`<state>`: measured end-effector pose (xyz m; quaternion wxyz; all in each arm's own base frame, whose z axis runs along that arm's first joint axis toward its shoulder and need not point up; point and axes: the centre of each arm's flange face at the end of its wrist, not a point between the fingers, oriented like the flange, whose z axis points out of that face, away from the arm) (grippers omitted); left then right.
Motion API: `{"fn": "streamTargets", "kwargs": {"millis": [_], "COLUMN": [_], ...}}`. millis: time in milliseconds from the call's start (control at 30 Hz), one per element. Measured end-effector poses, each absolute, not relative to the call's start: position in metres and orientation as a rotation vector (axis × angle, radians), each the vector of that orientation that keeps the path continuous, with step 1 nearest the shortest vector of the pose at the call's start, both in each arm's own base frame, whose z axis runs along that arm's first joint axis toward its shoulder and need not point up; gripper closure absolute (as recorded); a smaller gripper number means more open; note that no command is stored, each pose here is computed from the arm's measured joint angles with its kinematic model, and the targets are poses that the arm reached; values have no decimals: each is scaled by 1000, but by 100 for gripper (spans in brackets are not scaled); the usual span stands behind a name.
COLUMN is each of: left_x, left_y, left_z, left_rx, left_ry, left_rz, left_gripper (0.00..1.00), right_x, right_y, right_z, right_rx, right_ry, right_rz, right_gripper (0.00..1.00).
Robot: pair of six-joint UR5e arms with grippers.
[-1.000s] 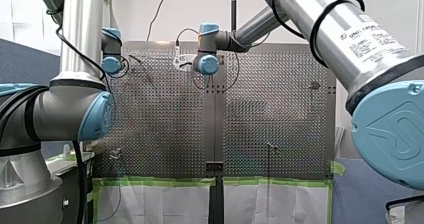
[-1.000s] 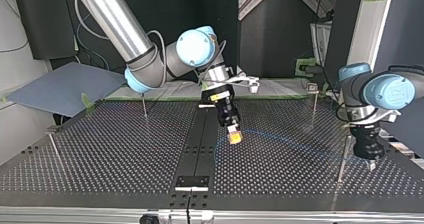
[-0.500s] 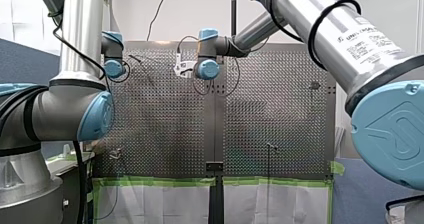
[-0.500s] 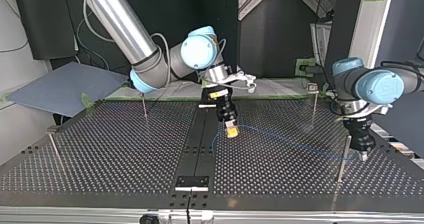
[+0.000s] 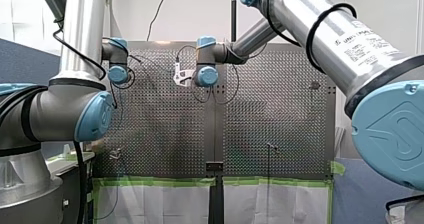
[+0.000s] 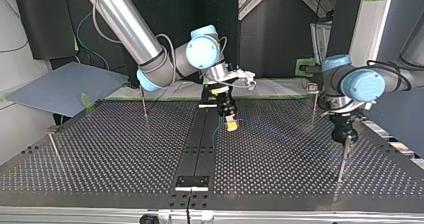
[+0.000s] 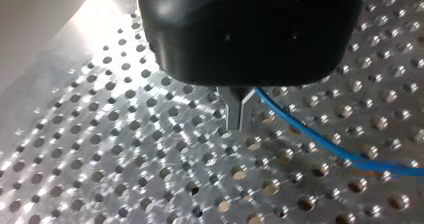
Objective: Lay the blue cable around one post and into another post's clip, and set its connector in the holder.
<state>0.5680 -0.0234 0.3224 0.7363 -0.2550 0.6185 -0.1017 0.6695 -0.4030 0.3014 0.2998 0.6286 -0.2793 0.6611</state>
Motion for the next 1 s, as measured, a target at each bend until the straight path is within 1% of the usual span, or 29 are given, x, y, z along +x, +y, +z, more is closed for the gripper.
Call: {"fn": "streamTargets", "kwargs": {"millis": [33, 67, 100, 133, 167, 200, 233, 267, 300, 333, 600, 1000], "left_x": [568, 568, 567, 567, 567, 567, 567, 567, 566, 566, 564, 563], "left_y": [-25, -25, -26, -27, -27, -28, -28, -29, -29, -29, -30, -29], "left_z": [322, 322, 322, 321, 321, 321, 321, 321, 321, 321, 320, 319], "left_rx": [-559, -559, -559, -561, -563, -567, -569, -571, -574, -577, -607, -626], "left_ry": [1359, 1360, 1360, 1361, 1360, 1359, 1358, 1358, 1357, 1357, 1350, 1343], "left_rz": [-225, -227, -228, -228, -227, -225, -224, -223, -222, -219, -192, -174], "left_gripper": [96, 72, 72, 61, 47, 47, 27, 14, 14, 0, 0, 0], "right_x": [669, 669, 669, 669, 669, 669, 669, 669, 669, 669, 666, 653], "right_y": [-403, -403, -403, -403, -403, -403, -403, -404, -404, -404, -403, -400], "right_z": [301, 301, 300, 300, 300, 300, 300, 300, 300, 299, 290, 252], "right_rx": [1669, 1670, 1670, 1671, 1671, 1671, 1671, 1671, 1670, 1671, 1681, 1706], "right_ry": [-742, -742, -743, -744, -744, -744, -745, -745, -745, -746, -751, -774], "right_rz": [1754, 1753, 1753, 1752, 1752, 1753, 1752, 1752, 1753, 1752, 1739, 1704], "right_gripper": [100, 100, 100, 100, 100, 100, 100, 100, 100, 100, 100, 100]}}
